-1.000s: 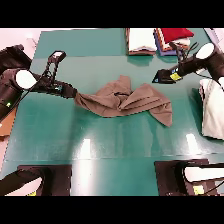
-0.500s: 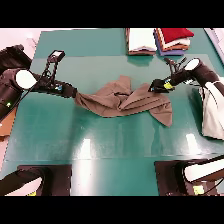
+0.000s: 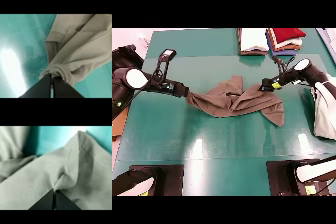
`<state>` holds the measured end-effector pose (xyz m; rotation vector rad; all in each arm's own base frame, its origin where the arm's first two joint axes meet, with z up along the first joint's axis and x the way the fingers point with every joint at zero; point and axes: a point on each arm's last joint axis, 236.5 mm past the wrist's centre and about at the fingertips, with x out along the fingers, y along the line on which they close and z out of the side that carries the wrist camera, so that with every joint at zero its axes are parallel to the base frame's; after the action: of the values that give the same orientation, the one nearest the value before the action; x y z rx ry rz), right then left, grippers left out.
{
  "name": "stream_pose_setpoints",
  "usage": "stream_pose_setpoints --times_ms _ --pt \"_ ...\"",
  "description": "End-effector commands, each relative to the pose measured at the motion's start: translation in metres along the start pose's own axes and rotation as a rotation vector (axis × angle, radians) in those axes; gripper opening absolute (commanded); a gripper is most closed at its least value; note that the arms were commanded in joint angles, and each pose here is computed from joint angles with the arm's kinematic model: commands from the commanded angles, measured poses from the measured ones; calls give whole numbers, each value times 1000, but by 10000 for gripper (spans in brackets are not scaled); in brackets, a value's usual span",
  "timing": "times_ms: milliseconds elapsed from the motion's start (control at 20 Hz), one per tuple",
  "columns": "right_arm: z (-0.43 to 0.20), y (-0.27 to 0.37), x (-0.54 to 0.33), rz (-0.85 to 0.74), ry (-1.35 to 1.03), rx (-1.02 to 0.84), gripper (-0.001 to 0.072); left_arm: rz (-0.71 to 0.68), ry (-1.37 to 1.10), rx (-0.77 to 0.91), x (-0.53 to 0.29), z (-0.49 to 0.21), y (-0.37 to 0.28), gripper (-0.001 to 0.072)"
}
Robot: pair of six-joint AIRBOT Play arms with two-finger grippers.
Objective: Fold the shirts.
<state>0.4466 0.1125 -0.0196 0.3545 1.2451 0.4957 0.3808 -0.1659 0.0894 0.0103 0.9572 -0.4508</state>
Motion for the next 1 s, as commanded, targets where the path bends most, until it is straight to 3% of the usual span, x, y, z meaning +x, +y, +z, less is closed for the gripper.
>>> stream_pose_setpoints --times_ms 0,250,550,750,950 --pt "38 28 -68 -24 -191 -103 16 89 -133 14 -45 38 11 21" --pt "76 125 -285 -109 -654 -349 16 257 -644 89 -262 123 5 21" --pt "7 223 -472 -269 -1071 -537 16 213 -1122 99 -484 102 -43 21" --pt "-30 229 -523 -417 -1179 -498 15 187 -1224 108 -533 86 -57 21" --pt "-25 206 -522 -440 -1131 -411 15 222 -1068 89 -485 92 -42 21"
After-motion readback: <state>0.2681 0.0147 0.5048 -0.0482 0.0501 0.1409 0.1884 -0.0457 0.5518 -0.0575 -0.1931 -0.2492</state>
